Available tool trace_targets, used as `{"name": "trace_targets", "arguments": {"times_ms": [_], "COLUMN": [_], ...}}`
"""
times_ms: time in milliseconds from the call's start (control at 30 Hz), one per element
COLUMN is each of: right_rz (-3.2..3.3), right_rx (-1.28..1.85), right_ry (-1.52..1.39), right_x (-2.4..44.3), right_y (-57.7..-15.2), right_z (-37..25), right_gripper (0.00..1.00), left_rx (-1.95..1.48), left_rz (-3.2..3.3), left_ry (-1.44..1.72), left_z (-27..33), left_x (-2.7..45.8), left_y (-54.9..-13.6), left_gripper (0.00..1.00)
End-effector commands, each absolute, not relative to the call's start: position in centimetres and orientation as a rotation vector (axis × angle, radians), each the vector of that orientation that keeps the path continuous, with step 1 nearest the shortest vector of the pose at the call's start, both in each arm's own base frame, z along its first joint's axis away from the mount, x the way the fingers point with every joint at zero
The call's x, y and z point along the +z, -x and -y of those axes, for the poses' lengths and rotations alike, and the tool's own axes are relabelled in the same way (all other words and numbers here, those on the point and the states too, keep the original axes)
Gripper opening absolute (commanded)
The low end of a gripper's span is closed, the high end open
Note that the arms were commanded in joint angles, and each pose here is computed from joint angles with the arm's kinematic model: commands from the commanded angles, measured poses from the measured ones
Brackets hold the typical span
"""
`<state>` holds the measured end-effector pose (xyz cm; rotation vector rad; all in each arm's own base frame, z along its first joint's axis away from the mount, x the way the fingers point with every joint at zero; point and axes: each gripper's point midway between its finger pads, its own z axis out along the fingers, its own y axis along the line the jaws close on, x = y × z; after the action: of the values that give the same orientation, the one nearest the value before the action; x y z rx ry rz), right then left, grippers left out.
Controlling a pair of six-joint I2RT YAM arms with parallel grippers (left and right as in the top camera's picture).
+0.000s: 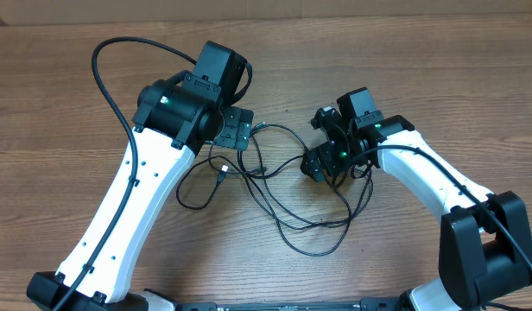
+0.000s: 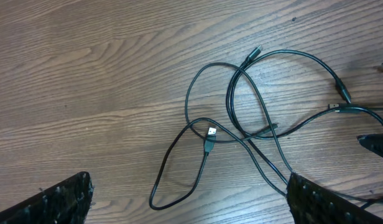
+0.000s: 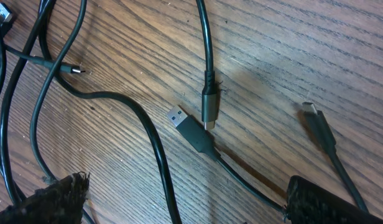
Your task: Untangle cables
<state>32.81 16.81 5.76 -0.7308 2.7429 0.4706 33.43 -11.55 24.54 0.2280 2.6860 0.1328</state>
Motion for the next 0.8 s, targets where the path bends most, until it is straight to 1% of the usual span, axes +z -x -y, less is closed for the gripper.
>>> {"name": "trace_targets", "arguments": {"times_ms": [0, 767], "right_rz": [-2.74, -2.74], "right_rx": [0.462, 0.442], "right_ry": [0.739, 0.741], "right_x": [5.6, 5.54], "right_y": [-32.77, -32.86], "right_z": [-16.78, -16.57], "right_gripper": [1.0, 1.0], "left_rx": [0.128, 0.128], "left_rz": [-2.681, -2.681], "left_ry": [-0.233, -0.233], "left_z": [11.58, 11.58], "left_x": [24.7, 24.7], "left_y": [-33.67, -33.67], "left_gripper": [0.99, 1.0]}}
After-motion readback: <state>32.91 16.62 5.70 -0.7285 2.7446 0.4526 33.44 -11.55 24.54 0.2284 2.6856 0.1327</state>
